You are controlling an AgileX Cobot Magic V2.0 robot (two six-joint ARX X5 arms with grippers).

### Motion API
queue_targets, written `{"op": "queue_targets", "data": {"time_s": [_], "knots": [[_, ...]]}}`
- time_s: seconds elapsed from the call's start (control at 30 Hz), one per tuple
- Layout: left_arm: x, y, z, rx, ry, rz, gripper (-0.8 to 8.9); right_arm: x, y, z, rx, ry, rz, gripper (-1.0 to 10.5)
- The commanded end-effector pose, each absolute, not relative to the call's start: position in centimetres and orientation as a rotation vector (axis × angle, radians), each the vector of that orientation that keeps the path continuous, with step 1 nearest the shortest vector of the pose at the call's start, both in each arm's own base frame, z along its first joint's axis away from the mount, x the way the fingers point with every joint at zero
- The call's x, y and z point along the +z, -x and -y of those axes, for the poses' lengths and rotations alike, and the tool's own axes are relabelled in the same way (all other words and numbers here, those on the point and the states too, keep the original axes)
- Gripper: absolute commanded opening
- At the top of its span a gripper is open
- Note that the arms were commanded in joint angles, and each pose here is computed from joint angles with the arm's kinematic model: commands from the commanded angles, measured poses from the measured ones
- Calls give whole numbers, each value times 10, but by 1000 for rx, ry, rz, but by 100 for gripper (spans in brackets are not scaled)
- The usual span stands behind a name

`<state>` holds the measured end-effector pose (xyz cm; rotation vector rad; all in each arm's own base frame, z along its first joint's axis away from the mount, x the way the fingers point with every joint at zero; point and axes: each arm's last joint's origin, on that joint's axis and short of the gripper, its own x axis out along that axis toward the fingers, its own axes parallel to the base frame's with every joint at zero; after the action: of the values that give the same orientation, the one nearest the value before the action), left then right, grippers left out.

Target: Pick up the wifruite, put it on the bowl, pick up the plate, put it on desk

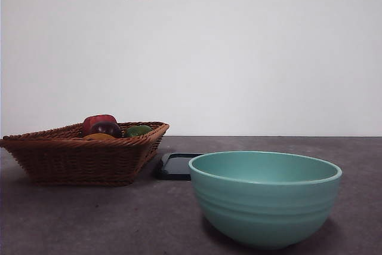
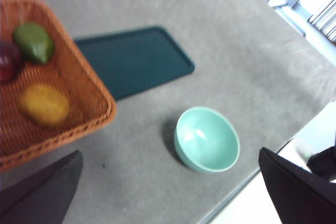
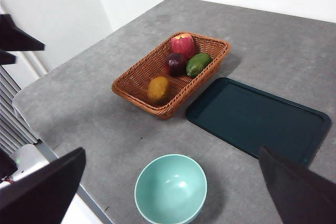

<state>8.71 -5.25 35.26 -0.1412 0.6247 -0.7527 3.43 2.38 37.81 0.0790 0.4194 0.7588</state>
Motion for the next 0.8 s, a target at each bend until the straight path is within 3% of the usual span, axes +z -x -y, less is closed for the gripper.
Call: {"op": "queue_targets", "data": {"time_s": [0.03, 0.33, 0.8], "knots": [[353, -102, 60, -740, 149, -670, 652, 383, -33, -24, 767, -77, -401, 652], [333, -166, 89, -636, 165, -916, 651, 383, -33, -24, 766, -76, -401, 652], [309, -265, 126, -314, 17, -1065, 651, 383, -33, -24, 766, -76, -401, 652]]}}
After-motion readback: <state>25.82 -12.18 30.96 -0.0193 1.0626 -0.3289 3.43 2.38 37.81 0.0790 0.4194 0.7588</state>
